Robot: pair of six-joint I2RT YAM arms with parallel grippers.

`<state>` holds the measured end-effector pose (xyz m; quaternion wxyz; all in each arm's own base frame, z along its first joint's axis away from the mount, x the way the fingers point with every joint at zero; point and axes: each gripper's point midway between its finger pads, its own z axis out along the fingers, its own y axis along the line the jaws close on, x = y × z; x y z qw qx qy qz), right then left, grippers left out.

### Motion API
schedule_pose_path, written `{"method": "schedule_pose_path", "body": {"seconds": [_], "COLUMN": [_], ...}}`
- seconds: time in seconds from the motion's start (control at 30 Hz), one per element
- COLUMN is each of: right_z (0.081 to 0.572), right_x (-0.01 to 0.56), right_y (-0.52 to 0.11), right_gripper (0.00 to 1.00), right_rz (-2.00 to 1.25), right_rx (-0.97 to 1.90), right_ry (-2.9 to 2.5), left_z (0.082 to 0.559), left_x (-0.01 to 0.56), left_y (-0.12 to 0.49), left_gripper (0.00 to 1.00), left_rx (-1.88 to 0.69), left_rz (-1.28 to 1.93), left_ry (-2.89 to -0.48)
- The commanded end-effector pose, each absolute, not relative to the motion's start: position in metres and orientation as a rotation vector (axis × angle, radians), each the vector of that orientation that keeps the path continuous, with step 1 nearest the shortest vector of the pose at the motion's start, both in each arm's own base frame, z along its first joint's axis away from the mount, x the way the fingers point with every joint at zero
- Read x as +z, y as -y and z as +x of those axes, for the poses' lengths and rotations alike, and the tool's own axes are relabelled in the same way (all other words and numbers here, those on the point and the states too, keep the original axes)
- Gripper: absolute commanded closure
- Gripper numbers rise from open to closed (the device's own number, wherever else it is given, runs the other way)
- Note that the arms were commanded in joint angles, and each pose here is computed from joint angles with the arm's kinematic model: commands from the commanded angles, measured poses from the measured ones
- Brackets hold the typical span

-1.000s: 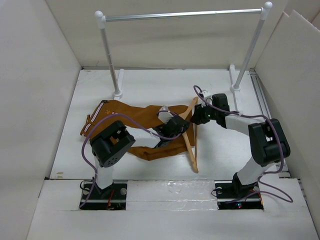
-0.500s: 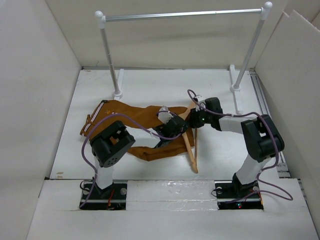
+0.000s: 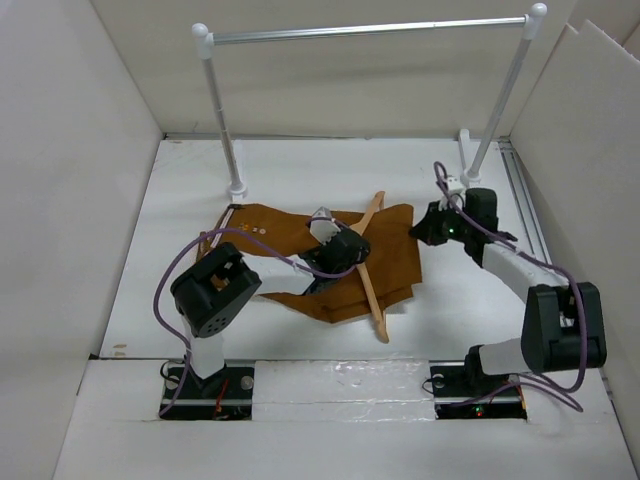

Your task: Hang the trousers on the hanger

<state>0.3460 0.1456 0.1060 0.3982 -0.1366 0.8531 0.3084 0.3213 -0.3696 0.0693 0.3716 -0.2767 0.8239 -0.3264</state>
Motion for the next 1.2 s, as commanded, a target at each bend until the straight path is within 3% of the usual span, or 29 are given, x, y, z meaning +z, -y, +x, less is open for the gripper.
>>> {"method": "schedule_pose_path", "body": {"seconds": [0.0, 0.33, 0.63, 0.87, 1.17], "right_z": [0.350, 0.351, 0.396, 0.436, 0.431], "right_x": [0.133, 0.139, 0.147, 0.159, 0.140], "right_y": [-0.089, -0.025, -0.005, -0.026, -0.018], "right_gripper": [1.00, 1.00, 1.00, 1.00, 1.00], "right_rz": [-0.254, -0.020, 0.066, -0.054, -0.048], "right_rx": [0.677, 0.522, 0.488, 0.533, 0.444], "right_ry": [-2.139, -2.140, -2.083, -2.054, -2.146], "left_z": [0.323, 0.323, 0.320, 0.302, 0.314], "left_x": [0.070, 0.078, 0.084, 0.087, 0.090], "left_y": [0.334, 0.282, 0.269, 0.309, 0.275], "left_gripper": [1.00, 1.00, 1.00, 1.00, 1.00], "left_rx": [-0.629, -0.451, -0.301, -0.380, -0.270], "left_rz": [-0.615, -0.505, -0.214, 0.114, -0.019], "left_ry": [-2.129, -2.130, -2.151, -2.178, -2.178]}}
